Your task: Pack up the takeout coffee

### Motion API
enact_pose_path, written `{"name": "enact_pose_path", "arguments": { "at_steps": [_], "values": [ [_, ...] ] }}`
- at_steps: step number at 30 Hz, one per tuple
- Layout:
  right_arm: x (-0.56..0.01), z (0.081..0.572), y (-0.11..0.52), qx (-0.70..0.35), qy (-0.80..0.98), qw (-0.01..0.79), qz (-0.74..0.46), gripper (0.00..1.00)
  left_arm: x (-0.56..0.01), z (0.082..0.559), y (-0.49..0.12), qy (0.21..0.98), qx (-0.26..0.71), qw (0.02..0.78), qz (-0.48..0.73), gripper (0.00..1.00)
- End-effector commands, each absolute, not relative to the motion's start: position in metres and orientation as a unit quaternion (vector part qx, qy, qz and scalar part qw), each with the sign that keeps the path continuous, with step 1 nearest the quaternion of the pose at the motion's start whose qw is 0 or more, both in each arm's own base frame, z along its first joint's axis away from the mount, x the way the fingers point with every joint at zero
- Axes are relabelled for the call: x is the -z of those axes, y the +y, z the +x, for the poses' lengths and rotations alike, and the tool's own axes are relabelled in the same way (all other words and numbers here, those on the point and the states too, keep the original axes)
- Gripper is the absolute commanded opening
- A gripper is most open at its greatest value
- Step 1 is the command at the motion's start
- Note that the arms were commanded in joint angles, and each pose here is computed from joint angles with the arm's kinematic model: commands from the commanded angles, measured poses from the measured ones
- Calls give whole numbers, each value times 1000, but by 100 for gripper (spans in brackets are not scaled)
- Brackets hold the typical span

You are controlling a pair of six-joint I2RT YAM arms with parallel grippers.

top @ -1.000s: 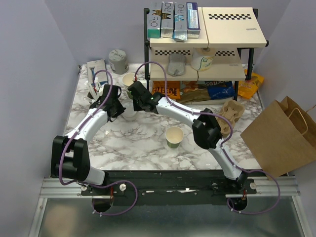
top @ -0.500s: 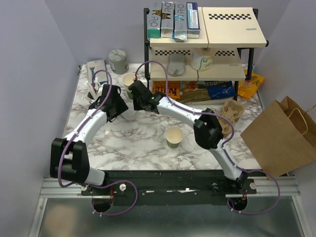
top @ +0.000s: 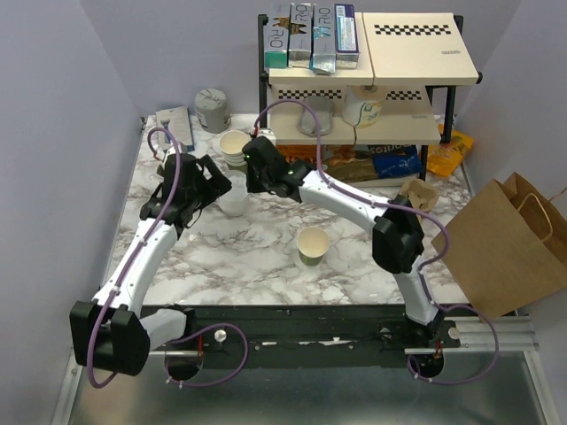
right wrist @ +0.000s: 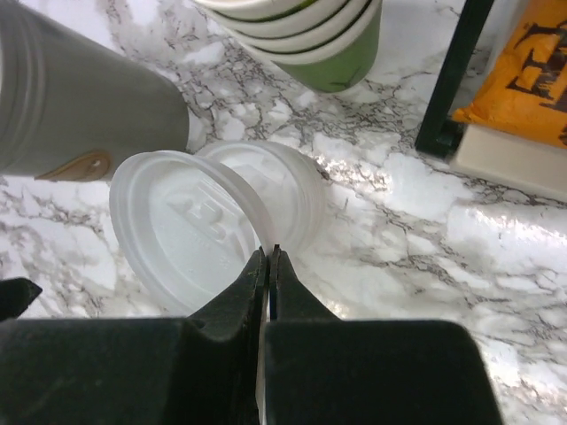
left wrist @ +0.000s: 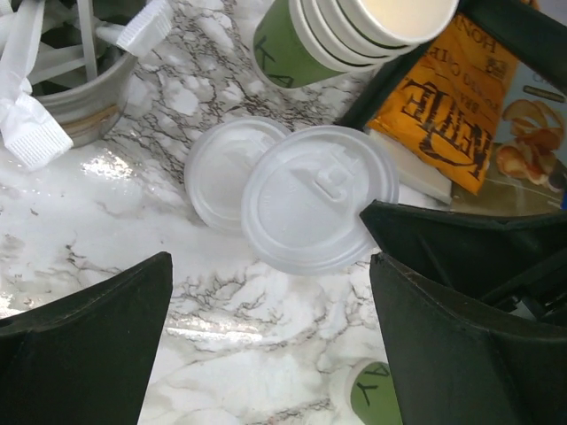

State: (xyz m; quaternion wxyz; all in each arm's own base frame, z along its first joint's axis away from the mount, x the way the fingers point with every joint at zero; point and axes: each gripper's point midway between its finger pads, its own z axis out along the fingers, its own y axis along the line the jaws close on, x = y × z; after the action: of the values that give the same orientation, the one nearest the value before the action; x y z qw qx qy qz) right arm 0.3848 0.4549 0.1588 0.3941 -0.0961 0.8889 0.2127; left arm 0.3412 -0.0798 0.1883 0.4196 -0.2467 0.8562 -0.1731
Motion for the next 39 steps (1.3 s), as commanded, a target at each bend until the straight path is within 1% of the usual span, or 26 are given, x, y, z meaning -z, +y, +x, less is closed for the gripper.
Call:
{"name": "enact_pose_path", "arguments": {
  "at_steps": [1, 3, 4, 5, 7, 8, 9, 10, 11, 12, 15, 16, 17, 20, 21, 22, 23, 28, 29, 31, 32, 35, 36, 38, 39],
  "values": [
    [-179, 362, 432, -222, 885, 397, -101, 5, -205, 316, -100, 844, 251, 411, -238, 99],
    [-205, 349, 424, -251, 873, 406, -101, 5, -212, 307, -108, 835, 280, 416, -227, 99],
    [-188, 336, 415, -246, 882, 388, -107, 5, -226, 298, -113, 826, 303, 425, -214, 99],
    [-209, 328, 409, -266, 872, 396, -107, 5, -231, 293, -116, 823, 313, 429, -204, 99],
    [-210, 308, 405, -291, 872, 374, -122, 5, -244, 280, -123, 814, 339, 436, -177, 99],
    [-199, 295, 398, -295, 877, 356, -131, 5, -248, 273, -131, 814, 360, 427, -159, 99],
    [-215, 281, 396, -324, 868, 349, -142, 5, -250, 268, -137, 811, 376, 424, -143, 99],
    [-219, 269, 393, -339, 865, 338, -152, 5, -253, 262, -142, 808, 390, 421, -129, 99],
    [-204, 257, 385, -337, 870, 321, -162, 5, -255, 254, -150, 808, 413, 407, -110, 99],
    [-220, 243, 379, -360, 860, 320, -171, 5, -254, 249, -155, 806, 425, 399, -99, 99],
    [-212, 221, 362, -367, 857, 306, -193, 5, -259, 230, -168, 797, 467, 378, -61, 98],
    [-222, 214, 356, -375, 848, 314, -202, 5, -262, 224, -170, 792, 477, 377, -51, 98],
    [-226, 211, 353, -380, 844, 316, -207, 5, -261, 220, -172, 792, 481, 373, -46, 95],
    [-228, 198, 348, -394, 838, 307, -220, 5, -256, 205, -176, 792, 494, 357, -27, 95],
    [-228, 194, 348, -399, 836, 301, -226, 5, -261, 202, -180, 783, 509, 358, -14, 95],
    [-228, 192, 348, -400, 836, 300, -228, 5, -262, 191, -186, 775, 534, 337, -3, 95],
    [-229, 192, 348, -401, 835, 301, -228, 5, -264, 188, -189, 769, 543, 336, 5, 95],
    [-233, 193, 349, -400, 833, 305, -231, 5, -263, 180, -193, 772, 541, 333, 20, 94],
    [-237, 194, 350, -402, 830, 309, -232, 5, -264, 179, -194, 771, 543, 332, 23, 92],
    [-238, 195, 352, -402, 829, 309, -237, 5, -257, 179, -195, 781, 534, 324, 15, 84],
    [-240, 195, 353, -402, 828, 311, -237, 5, -253, 182, -195, 787, 523, 328, 10, 78],
    [-240, 197, 357, -400, 829, 309, -240, 5, -237, 179, -203, 804, 510, 304, 6, 66],
    [-240, 196, 358, -401, 829, 306, -243, 5, -234, 181, -205, 807, 507, 302, -3, 56],
    [-235, 198, 360, -395, 832, 303, -246, 5, -228, 184, -207, 815, 497, 297, -9, 46],
    [-234, 200, 359, -390, 834, 305, -244, 5, -224, 186, -206, 821, 487, 298, -19, 38]
  ]
}}
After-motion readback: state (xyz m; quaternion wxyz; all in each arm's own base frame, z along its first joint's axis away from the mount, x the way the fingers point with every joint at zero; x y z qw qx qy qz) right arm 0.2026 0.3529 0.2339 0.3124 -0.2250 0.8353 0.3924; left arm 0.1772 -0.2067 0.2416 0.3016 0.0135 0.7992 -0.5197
